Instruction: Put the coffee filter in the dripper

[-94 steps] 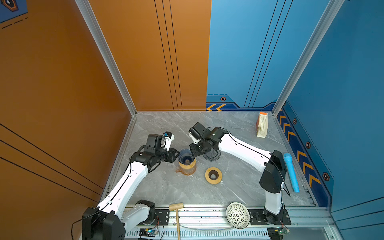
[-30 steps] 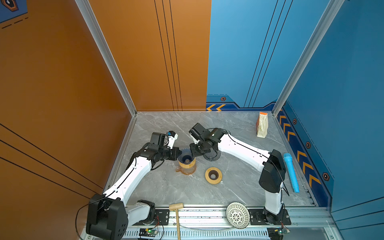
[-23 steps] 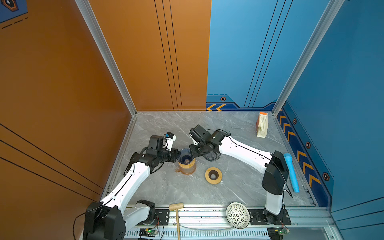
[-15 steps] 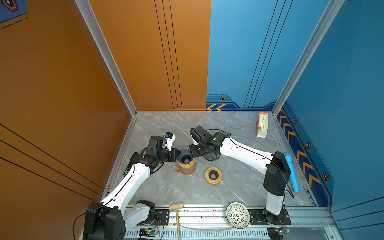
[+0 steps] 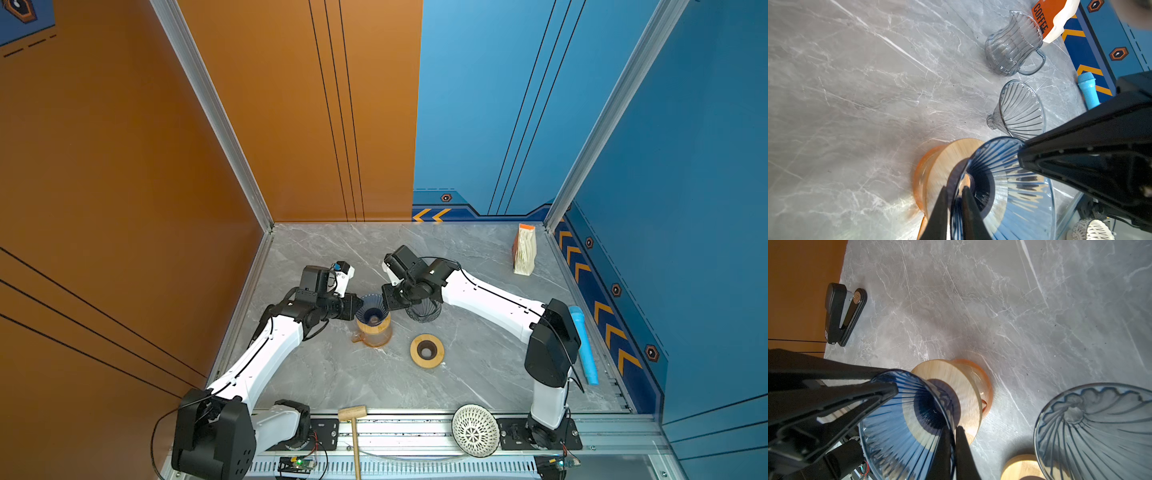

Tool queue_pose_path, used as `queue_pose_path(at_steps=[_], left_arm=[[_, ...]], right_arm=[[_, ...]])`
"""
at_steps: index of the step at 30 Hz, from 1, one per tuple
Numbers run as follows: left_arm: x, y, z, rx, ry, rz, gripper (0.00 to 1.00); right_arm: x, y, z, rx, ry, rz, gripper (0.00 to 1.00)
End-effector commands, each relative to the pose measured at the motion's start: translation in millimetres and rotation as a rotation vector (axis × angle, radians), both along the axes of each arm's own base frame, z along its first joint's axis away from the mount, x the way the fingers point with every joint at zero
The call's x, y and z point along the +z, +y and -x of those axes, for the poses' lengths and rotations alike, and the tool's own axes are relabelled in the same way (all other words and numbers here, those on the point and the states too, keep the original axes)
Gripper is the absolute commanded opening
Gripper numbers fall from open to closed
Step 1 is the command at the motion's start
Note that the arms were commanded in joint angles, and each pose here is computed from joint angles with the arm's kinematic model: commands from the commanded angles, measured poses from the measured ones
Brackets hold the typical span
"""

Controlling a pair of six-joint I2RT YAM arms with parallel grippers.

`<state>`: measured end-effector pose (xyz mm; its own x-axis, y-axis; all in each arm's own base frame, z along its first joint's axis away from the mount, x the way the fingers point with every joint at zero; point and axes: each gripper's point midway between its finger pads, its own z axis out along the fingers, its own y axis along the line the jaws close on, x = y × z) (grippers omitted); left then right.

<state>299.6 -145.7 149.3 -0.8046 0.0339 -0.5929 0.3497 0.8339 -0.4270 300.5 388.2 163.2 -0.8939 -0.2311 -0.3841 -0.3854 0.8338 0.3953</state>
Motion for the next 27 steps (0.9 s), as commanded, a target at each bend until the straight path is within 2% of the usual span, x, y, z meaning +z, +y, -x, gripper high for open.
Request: queue_pose_path(at_steps=[1,8,11,18,27], left_arm=[[-18.6,5.4,16.7,-0.019,0.092,-0.049,0.20],[0.0,4.5,12.2,-0.017,0.048,-0.035,0.32],[6.8,4.0,10.2,-0.018,0.032,-0.031,0.40],[21.3,3.7,5.8,-0.019,-0.002,-0.026,0.54],[62.7,6.1,0.5,0.000,-0.118,-0.010,0.73]], right_arm=[[-18.8,-5.1,3.2,-0.006,0.064,0.045,0.10],[-7.5,-5.4,-0.3,0.000,0.044,0.031,0.22],[-1.7,-7.7,-2.0,0.003,0.029,0.027,0.27],[17.3,-11.0,-5.9,0.016,-0.017,0.013,0.32],[49.6,-32.1,-16.3,-0.014,-0.114,0.011,0.35]])
